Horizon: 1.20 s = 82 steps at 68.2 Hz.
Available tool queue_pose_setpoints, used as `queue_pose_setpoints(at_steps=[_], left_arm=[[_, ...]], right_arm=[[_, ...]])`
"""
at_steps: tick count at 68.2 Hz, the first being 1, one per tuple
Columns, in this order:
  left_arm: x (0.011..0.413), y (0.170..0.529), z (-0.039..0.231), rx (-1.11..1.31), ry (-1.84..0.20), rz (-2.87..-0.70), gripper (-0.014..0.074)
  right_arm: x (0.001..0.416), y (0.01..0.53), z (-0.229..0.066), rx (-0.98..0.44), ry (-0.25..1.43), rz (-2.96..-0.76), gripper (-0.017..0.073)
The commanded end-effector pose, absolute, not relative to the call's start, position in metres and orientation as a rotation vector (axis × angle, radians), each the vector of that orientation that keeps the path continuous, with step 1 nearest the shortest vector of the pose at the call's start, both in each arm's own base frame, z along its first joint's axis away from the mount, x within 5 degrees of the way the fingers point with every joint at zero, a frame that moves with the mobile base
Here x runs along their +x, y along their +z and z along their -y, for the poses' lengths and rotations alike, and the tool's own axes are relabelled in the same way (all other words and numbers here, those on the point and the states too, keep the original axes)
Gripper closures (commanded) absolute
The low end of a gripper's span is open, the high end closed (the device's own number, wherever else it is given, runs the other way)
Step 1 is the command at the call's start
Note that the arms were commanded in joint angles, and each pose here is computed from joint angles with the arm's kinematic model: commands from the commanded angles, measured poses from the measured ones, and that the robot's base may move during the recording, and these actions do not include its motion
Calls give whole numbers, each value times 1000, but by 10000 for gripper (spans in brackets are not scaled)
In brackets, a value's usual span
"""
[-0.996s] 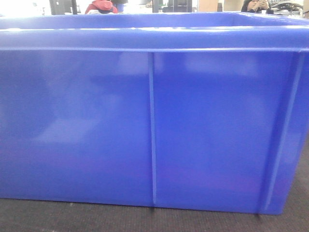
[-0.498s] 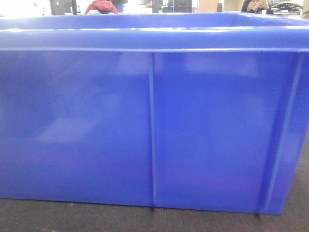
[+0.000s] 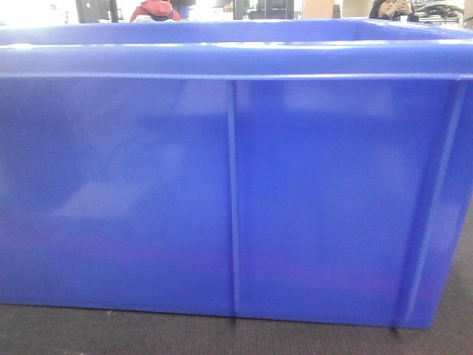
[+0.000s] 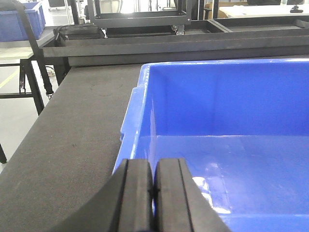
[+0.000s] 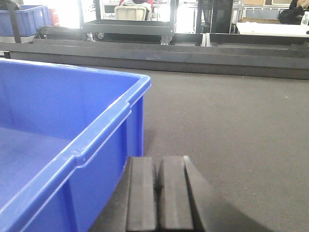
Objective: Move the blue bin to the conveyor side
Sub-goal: 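Open both grippers and withdraw them from the blue bin rims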
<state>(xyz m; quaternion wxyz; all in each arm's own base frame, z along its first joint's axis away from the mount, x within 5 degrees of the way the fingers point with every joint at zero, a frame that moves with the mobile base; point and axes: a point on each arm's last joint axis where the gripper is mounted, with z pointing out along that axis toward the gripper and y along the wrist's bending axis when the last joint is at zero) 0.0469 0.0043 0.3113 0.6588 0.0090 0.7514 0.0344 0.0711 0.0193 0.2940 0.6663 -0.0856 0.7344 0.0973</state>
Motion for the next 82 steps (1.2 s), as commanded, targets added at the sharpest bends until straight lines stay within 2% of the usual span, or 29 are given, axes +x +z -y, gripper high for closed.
queue_pose_setpoints(at_steps=[1,31,38,48,66,70,82], left_arm=[[46,313,-4,15,61,-1679,599],[46,307,-2,2,29,-1678,599],[41,295,-2,-42,9,-1664,599],[37,259,-2,-95,8,-1640,599],[56,206,-4,-71,38,-1563,599],[56,212,-4,-67,38,-1495,599],[56,208,-4,-70,38,-1540,599]], right_arm=[[71,296,-19,-199,204,-1623,646],[71,296,-19,-199,204,-1623,646],[71,296,-19,-199,204,-1623,646],[71,296,-19,-199,204,-1623,646],[71,296,-19,-199,204,-1623,646],[71,296,-19,-199,204,-1623,646],[71,296,-19,-199,204,-1624,646]])
